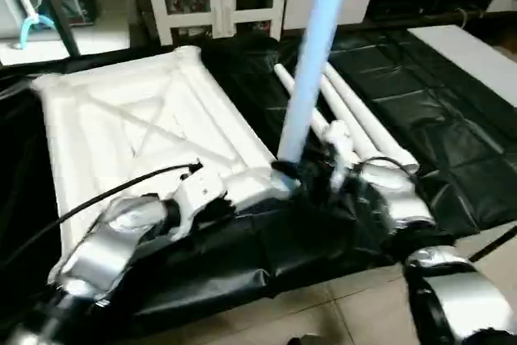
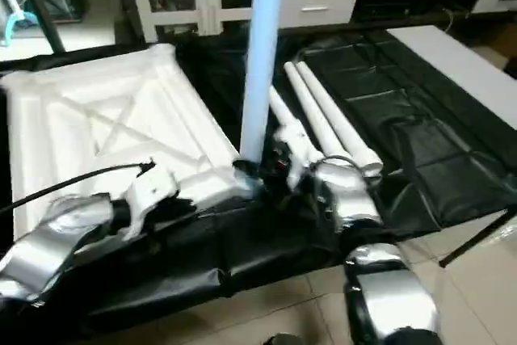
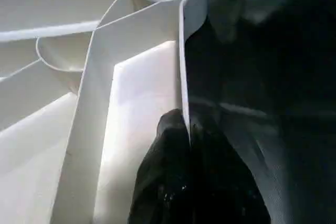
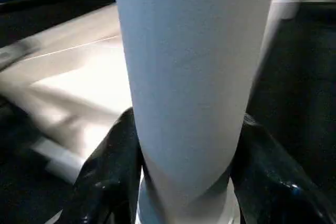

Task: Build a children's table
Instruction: Rotate leg to tighten

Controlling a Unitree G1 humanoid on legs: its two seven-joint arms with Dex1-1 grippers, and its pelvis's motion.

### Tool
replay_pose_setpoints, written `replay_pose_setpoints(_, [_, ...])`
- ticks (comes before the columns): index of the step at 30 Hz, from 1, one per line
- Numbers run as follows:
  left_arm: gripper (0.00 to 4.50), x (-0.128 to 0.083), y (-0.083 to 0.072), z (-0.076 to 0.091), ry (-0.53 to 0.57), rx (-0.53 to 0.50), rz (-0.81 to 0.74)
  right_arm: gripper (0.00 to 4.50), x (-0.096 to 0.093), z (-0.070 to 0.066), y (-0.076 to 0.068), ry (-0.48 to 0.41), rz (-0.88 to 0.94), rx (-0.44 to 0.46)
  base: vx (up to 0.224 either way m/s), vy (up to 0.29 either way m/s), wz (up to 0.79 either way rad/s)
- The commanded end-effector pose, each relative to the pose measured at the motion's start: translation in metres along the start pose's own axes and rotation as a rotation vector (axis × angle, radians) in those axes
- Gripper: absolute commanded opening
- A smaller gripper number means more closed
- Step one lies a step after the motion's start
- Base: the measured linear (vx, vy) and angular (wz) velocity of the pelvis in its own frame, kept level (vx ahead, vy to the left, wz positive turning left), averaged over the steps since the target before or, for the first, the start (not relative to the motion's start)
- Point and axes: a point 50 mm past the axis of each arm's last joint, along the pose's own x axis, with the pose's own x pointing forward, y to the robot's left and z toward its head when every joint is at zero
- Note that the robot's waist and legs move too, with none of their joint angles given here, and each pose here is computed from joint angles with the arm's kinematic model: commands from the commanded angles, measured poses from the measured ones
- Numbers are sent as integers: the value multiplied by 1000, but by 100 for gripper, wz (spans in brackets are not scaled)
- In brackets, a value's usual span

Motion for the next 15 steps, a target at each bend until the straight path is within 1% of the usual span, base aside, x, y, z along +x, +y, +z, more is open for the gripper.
replay_pose_setpoints(1, [0,11,-3,-12,109,-89,86,192,-3,-15,-12,83,-286,40,0,0,0])
replay_pose_setpoints(2, [0,11,-3,-12,109,-89,86,191,-3,-15,-12,83,-286,40,0,0,0])
replay_pose_setpoints(4, [0,20,-3,-7,109,-119,127,191,5,-20,-5,100,-344,40,0,0,0])
replay_pose_setpoints(5, [0,29,-6,1,98,-143,141,191,16,-22,5,97,-365,67,0,0,0])
replay_pose_setpoints(7, [0,35,-8,7,84,-156,143,191,24,-23,13,90,-365,88,0,0,0])
replay_pose_setpoints(8, [0,42,-11,15,69,-166,136,191,37,-20,26,77,-330,90,0,0,0])
replay_pose_setpoints(10, [0,45,-12,21,51,-159,124,190,47,-16,38,60,-257,64,0,0,0])
replay_pose_setpoints(12, [0,45,-11,23,46,-141,127,190,50,-13,43,44,-210,25,0,0,0])
replay_pose_setpoints(14, [0,43,-9,23,35,-121,123,190,49,-10,44,14,-167,26,0,0,0])
replay_pose_setpoints(15, [0,43,-9,23,33,-118,122,225,49,-9,43,9,-161,27,0,0,0])
